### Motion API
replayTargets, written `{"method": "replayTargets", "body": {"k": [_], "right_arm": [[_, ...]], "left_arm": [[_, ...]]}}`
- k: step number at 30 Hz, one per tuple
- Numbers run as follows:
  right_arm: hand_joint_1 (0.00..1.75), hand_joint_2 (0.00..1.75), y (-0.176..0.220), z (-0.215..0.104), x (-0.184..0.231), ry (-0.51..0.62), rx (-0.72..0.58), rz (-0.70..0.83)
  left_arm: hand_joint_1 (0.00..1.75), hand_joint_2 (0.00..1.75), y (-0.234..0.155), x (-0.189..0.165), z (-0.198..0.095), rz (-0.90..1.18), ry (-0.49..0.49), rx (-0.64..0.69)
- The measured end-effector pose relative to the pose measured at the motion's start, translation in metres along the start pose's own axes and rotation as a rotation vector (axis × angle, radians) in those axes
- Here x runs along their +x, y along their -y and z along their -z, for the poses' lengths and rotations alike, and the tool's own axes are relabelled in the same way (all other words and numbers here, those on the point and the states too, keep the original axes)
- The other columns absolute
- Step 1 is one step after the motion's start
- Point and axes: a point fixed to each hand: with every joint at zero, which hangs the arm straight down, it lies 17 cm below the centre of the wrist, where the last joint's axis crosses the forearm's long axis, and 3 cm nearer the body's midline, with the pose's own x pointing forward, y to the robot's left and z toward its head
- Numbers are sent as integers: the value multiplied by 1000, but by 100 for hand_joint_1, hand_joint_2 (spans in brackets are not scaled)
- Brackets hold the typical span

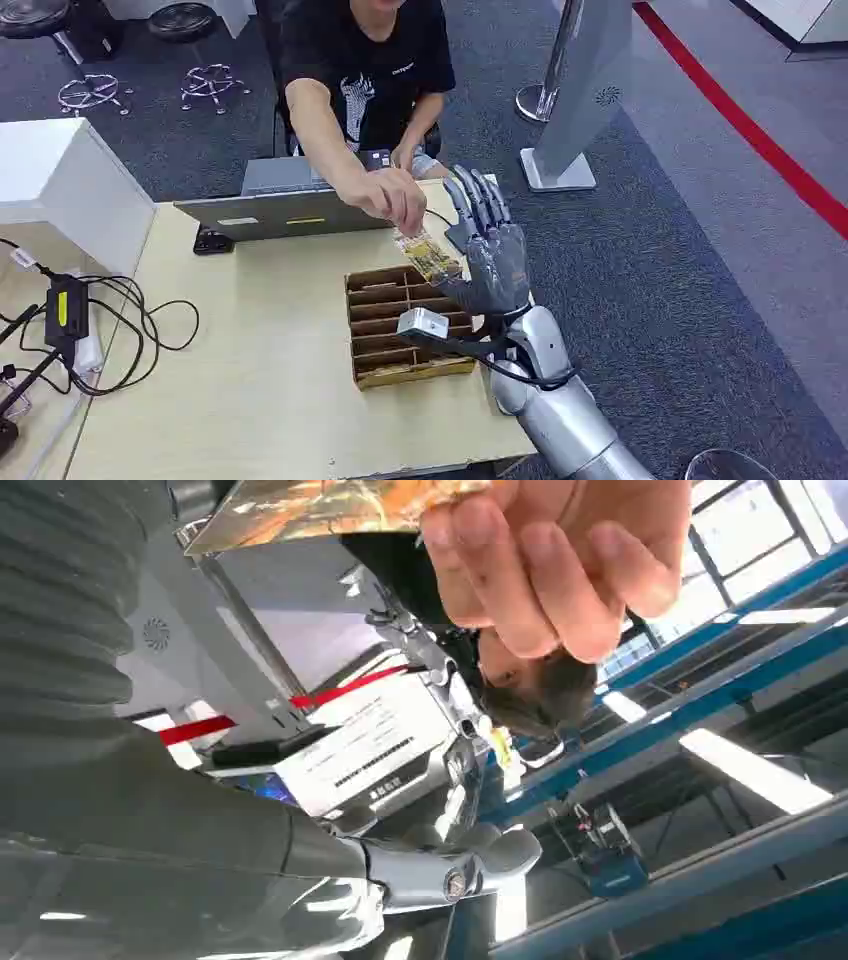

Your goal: Pass the card to the sensor for recognition and then transmit it.

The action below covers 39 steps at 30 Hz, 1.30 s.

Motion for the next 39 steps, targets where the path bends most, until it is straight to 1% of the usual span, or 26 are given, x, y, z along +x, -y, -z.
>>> {"method": "replayTargets", "body": {"k": [1, 13, 33, 39], "right_arm": [[175, 175, -1, 0, 0, 0, 1, 1], [173, 175, -5, 0, 3, 15, 11, -3], [175, 175, -4, 1, 4, 21, 6, -6], [175, 175, -2, 1, 6, 40, 3, -12]], "left_arm": [[0, 175, 0, 0, 0, 0, 0, 0], [0, 175, -1, 2, 0, 1, 3, 1], [0, 175, -1, 2, 0, 1, 3, 1], [0, 175, -1, 2, 0, 1, 3, 1]]}}
